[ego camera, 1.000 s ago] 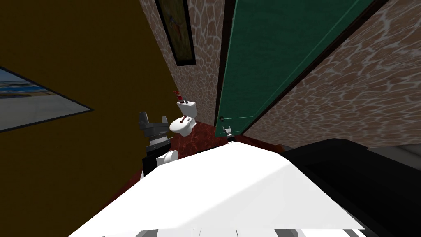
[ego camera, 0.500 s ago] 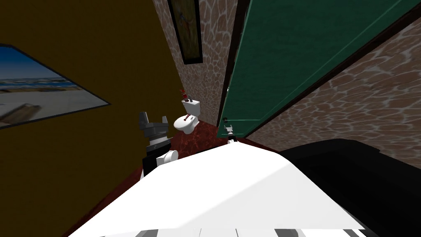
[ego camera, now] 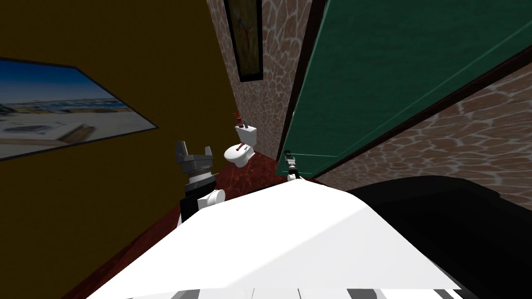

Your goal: Pull the door open

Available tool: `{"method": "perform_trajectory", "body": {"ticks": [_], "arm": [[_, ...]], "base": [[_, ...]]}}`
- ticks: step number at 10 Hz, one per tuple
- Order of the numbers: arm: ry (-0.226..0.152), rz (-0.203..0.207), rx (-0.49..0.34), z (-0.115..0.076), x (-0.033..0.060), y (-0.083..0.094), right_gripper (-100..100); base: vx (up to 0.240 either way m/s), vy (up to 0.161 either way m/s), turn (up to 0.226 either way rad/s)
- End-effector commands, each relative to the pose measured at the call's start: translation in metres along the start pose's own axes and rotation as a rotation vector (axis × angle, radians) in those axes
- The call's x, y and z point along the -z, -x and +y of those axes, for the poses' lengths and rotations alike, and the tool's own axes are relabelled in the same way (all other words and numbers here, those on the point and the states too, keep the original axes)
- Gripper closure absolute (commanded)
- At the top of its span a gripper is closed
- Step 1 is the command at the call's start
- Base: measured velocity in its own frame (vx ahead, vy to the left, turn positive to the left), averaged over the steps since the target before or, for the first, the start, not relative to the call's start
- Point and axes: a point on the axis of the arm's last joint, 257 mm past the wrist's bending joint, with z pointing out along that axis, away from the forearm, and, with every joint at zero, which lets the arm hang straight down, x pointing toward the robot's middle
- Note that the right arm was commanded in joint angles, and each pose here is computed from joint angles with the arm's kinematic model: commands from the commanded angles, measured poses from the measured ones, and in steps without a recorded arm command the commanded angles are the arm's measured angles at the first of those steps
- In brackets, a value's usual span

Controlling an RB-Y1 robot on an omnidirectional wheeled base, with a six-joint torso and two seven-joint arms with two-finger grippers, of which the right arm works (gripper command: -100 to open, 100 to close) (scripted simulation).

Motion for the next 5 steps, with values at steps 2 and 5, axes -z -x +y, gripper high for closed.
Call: {"method": "perform_trajectory", "body": {"ticks": [2, 5], "arm": [[0.052, -0.005, -0.004, 0.011, -0.0071, 0.002, -100], [0.103, -0.015, -0.016, 0.021, -0.0119, 0.006, -100]], "base": [[0.005, -0.048, 0.173], [0.001, -0.069, 0.201]]}}
